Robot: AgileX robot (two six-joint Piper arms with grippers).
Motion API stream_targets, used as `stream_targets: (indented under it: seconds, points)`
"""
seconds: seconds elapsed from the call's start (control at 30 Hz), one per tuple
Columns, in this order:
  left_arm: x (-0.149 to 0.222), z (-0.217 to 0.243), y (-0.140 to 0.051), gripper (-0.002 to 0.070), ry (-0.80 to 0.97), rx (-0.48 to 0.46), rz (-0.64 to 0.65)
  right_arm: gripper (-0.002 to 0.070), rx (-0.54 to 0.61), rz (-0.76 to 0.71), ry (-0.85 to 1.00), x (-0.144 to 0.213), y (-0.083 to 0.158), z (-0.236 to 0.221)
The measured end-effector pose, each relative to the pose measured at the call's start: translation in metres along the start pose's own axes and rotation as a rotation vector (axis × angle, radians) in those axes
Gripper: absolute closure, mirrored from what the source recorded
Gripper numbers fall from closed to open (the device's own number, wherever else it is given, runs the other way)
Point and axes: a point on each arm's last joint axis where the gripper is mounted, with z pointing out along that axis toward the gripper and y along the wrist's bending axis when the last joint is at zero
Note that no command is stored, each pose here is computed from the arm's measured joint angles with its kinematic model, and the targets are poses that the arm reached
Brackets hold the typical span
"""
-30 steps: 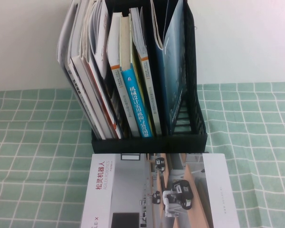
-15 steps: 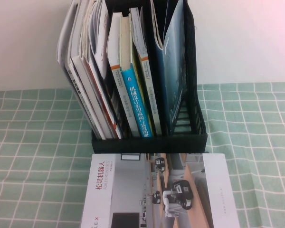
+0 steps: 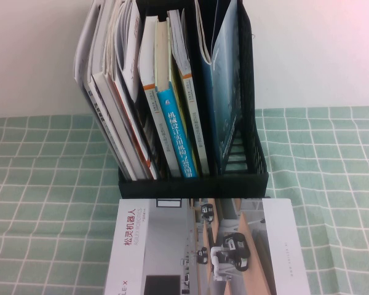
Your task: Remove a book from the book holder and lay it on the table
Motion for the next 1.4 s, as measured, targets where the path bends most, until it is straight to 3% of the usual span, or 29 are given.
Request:
stream_targets:
  seconds: [0.37,0.6,0.93,1.4]
  points:
    - [0.0,0.0,0.0,0.0678,0.0,0.0,0.0,0.0678,-0.02,0.031,0.047,0.019,0.006,0.013]
    - [0.0,0.0,0.0,0.0678,0.0,-0.001,0.001,0.0678,0.034,0.085,0.063,0.024,0.003,0.016]
    - [0.0,0.0,0.0,0.0678,0.0,-0.001,0.008,0.0678,0.386,0.201,-0.103,0.012,-0.028,0.01]
    - [0.0,0.0,0.0,0.0678,0.0,-0.001,0.008,0.0678,0.727,0.326,-0.061,0.032,-0.04,-0.007]
